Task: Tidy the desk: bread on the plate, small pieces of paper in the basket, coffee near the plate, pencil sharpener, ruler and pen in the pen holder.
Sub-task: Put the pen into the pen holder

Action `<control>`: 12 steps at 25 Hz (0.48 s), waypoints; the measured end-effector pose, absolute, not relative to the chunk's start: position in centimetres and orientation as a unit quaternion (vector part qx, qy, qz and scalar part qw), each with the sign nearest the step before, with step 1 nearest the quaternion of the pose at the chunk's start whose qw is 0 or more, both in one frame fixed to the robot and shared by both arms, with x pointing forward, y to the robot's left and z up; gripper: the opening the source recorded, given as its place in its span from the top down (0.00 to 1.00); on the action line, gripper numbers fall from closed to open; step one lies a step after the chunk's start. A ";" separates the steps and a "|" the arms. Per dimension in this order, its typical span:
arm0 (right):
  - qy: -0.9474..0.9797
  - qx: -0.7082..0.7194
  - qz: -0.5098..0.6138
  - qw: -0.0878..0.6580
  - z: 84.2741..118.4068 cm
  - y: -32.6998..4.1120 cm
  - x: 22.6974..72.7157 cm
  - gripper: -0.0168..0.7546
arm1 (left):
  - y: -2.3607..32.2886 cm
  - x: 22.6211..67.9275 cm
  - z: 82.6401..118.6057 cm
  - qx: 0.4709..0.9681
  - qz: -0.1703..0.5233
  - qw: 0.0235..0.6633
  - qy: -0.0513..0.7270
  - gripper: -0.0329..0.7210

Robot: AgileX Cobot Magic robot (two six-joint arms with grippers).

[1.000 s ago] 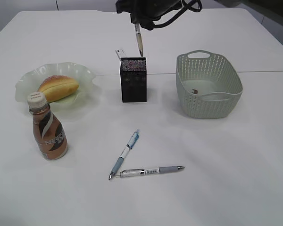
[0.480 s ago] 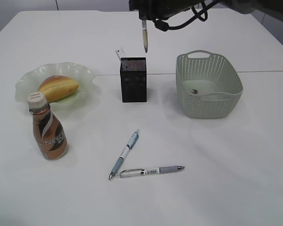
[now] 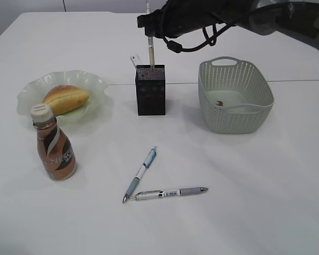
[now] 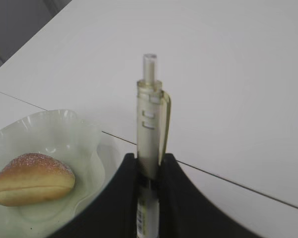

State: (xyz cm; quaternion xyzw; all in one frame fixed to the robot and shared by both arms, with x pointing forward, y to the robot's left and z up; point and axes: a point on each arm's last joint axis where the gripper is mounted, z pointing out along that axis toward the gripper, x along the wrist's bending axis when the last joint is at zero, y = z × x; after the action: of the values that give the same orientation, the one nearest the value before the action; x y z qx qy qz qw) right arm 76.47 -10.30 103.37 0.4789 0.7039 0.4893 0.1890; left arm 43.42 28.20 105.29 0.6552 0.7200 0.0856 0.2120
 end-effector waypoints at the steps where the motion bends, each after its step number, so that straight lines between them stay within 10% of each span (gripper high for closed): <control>1: 0.704 0.476 0.492 0.188 103.3 -10.2 76.5 0.89 | 28.2 43.4 105.3 0.655 0.086 0.212 0.720 0.38; 12: 0.718 0.470 0.481 0.178 101.2 -10.0 76.9 0.89 | 28.2 43.4 105.3 0.655 0.086 0.212 0.720 0.38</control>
State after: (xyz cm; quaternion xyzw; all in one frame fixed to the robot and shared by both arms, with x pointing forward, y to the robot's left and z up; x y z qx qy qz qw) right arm 76.87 -9.96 101.23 0.4701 0.7179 0.4814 0.1785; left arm 43.42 28.20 105.29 0.6552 0.7200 0.0856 0.2120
